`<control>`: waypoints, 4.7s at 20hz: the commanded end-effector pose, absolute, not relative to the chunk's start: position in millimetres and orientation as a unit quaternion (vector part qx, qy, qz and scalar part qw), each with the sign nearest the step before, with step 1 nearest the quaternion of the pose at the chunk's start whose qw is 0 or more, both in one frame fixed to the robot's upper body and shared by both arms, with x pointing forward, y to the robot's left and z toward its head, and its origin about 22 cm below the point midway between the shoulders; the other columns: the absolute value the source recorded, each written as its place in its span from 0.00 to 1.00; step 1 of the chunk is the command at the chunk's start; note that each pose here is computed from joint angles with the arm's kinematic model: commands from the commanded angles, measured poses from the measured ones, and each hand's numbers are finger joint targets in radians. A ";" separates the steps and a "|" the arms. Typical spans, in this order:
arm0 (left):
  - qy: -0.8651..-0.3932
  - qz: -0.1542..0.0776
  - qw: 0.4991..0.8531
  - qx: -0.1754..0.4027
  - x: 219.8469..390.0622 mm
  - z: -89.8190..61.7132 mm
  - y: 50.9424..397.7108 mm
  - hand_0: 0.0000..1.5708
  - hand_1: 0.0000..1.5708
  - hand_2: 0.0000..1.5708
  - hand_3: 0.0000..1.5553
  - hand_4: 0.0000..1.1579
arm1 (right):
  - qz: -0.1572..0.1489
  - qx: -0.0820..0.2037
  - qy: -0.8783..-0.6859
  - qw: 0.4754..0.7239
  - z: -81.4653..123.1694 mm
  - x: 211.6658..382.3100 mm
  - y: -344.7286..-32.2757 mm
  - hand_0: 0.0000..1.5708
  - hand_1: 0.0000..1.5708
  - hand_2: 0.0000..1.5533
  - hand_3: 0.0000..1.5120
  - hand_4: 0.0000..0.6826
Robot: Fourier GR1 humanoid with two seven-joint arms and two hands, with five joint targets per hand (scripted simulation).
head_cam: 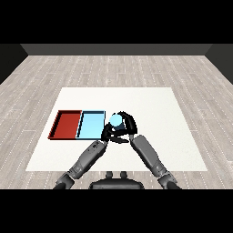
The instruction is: Pick the blue can and put it in the blue box
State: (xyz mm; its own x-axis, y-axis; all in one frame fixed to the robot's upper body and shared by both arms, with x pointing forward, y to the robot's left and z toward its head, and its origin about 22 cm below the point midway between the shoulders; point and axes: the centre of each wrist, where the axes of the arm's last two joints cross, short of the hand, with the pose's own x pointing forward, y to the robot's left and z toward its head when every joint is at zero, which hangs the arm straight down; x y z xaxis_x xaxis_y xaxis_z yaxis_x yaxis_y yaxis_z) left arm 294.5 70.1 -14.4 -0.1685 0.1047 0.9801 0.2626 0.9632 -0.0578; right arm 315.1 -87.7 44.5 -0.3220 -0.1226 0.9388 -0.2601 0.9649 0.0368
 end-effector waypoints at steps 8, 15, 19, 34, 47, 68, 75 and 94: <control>-0.758 -0.067 0.639 -0.114 282.3 -7.3 61.8 0.00 0.00 0.00 0.00 0.00 | 0.059 0.128 -0.810 0.569 38.1 318.8 -94.4 0.90 0.90 0.94 0.91 0.79; -0.761 -0.074 0.631 -0.132 304.4 -4.7 49.0 0.00 0.00 0.00 0.00 0.00 | 0.071 0.132 -0.810 0.567 40.2 307.3 -67.6 0.93 0.93 0.94 0.91 0.77; -0.765 -0.087 0.628 -0.110 300.9 -27.2 61.2 0.00 0.00 0.00 0.00 0.00 | 0.079 0.125 -0.807 0.571 34.6 299.6 -73.1 0.91 0.91 0.93 0.89 0.75; -0.746 -0.055 0.663 -0.030 300.2 -22.5 43.8 1.00 1.00 0.99 0.94 0.98 | 0.071 0.159 -0.808 0.562 74.1 301.8 -46.2 0.90 0.90 0.94 0.91 0.77; -0.761 -0.045 0.647 -0.007 314.5 -8.0 52.9 1.00 1.00 0.99 0.94 0.98 | 0.094 0.106 -0.808 0.572 49.1 308.0 -65.7 0.00 0.00 0.00 0.00 0.00; -0.762 -0.003 0.647 0.029 316.3 -25.2 79.0 1.00 1.00 1.00 0.96 0.99 | -0.021 0.151 -0.837 0.526 91.9 312.3 -154.2 0.00 0.00 0.00 0.00 0.00; -0.764 0.008 0.640 0.080 347.6 -10.5 137.6 1.00 1.00 1.00 0.95 0.99 | -0.103 0.106 -0.848 0.508 92.5 272.9 -218.1 0.00 0.00 0.00 0.00 0.00; -0.577 -0.023 0.773 0.261 396.0 -35.1 215.1 1.00 1.00 0.98 0.91 0.86 | -0.132 0.081 -0.836 0.527 69.5 306.6 -242.9 0.00 0.00 0.00 0.00 0.00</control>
